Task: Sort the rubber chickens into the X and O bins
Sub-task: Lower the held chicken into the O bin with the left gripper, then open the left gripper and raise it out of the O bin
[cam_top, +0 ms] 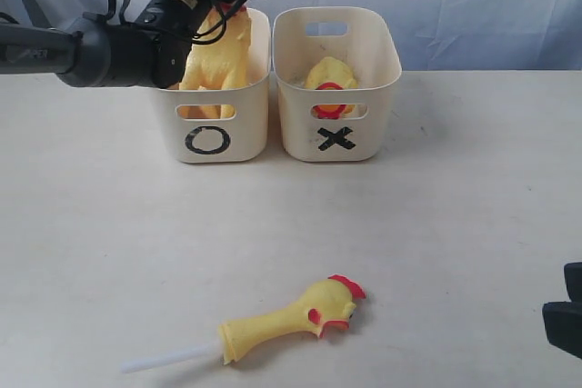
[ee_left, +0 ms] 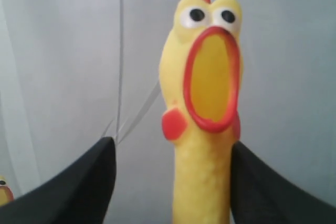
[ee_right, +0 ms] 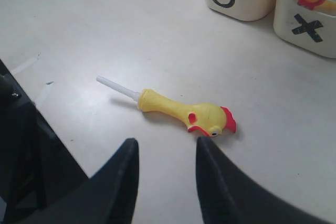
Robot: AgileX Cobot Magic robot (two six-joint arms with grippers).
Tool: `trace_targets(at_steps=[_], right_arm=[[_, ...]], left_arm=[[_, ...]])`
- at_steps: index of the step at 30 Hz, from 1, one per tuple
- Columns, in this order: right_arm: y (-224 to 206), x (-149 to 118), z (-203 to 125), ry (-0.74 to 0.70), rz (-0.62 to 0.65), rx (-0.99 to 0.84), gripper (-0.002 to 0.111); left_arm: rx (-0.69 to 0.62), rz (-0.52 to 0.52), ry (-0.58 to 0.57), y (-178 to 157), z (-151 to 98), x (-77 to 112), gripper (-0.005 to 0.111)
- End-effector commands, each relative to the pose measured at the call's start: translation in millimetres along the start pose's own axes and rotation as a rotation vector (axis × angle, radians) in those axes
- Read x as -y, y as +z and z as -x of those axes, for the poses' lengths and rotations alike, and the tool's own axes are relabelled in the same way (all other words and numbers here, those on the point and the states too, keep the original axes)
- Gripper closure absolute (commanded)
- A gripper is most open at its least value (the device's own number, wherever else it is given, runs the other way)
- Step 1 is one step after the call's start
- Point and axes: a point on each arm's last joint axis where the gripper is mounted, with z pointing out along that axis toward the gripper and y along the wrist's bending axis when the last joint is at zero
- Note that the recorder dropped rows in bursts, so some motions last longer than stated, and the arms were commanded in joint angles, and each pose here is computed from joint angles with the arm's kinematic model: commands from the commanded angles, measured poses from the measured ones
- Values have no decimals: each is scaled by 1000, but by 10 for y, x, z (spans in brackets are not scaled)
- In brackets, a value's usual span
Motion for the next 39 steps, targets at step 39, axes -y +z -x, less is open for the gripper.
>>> trace_targets(at_steps=[39], right_arm=[[-2,1,-12,-3,-2,5,73]], left_arm=[[33,-10,42,4,461,-63,15]])
